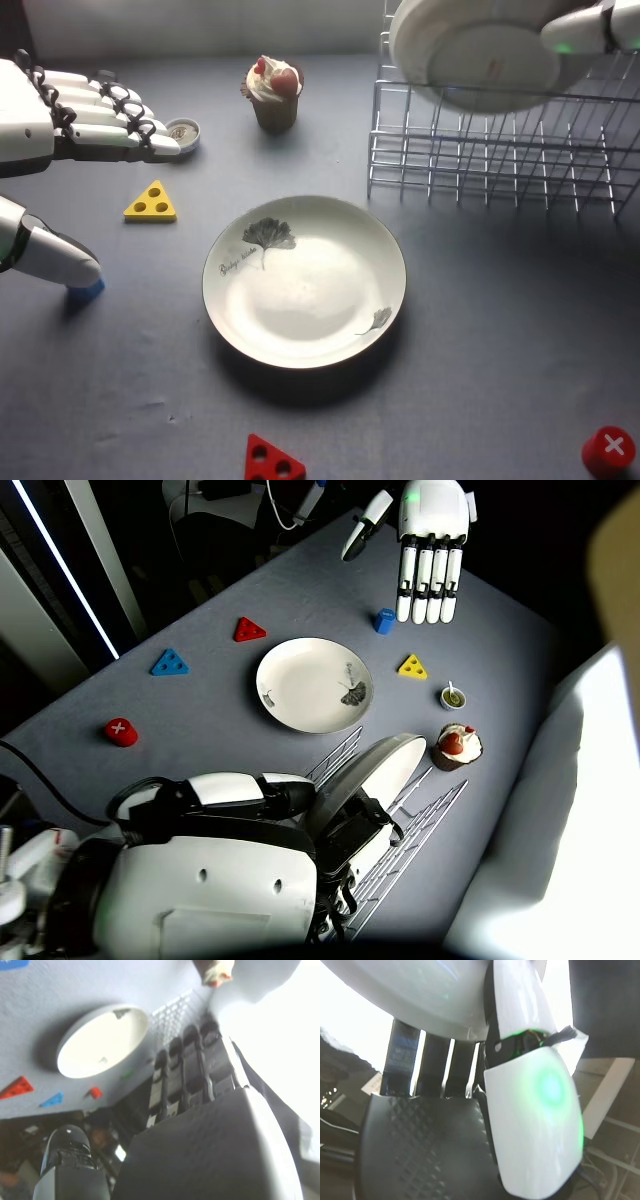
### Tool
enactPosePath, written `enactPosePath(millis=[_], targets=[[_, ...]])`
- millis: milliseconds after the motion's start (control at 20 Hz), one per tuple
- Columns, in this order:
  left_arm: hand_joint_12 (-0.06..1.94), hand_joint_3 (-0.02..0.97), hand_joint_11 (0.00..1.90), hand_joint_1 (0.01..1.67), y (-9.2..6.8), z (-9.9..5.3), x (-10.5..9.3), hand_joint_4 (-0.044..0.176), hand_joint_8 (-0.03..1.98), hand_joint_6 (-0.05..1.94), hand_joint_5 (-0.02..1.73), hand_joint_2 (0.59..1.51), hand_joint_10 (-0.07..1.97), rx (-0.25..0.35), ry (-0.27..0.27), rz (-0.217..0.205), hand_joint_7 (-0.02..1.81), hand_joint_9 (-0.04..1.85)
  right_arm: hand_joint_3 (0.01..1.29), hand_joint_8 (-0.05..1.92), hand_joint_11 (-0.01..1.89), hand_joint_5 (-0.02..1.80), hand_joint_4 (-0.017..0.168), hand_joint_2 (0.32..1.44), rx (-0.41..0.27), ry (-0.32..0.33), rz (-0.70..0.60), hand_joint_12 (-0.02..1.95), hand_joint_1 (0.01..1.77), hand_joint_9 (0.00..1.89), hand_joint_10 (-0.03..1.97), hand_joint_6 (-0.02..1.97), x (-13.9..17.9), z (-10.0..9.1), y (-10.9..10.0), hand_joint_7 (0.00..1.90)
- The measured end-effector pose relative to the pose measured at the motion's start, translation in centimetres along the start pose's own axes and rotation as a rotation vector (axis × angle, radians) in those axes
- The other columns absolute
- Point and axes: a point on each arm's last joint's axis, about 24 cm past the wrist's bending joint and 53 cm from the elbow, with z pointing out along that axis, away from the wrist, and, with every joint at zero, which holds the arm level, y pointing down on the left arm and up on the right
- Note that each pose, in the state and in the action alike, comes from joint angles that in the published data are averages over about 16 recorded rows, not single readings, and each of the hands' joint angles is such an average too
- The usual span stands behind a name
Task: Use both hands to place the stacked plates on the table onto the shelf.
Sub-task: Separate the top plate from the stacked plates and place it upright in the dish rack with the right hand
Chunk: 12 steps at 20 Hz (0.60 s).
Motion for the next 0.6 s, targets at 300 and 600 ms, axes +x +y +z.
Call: enactPosePath(millis=[300,600], targets=[[0.02,0.005,0.17,0.04,-0.1,0.1,0.1,0.005,0.0,0.02,0.13,1.012,0.01,0.003,0.002,0.0,0.17,0.16,0.01,0.61,0.97,0.86,-0.009,1.0,0.007,-0.018,0.033,1.32,1.48,1.11,0.72,1.01,-0.5,0.6,-0.7,1.06],[0.02,0.005,0.17,0.04,-0.1,0.1,0.2,0.005,0.0,0.02,0.13,1.021,0.01,0.004,0.005,0.003,0.18,0.16,0.01,0.39,1.01,0.86,-0.009,1.01,-0.003,-0.042,0.062,0.92,1.42,1.1,0.46,1.0,-1.5,0.8,-0.7,1.04]])
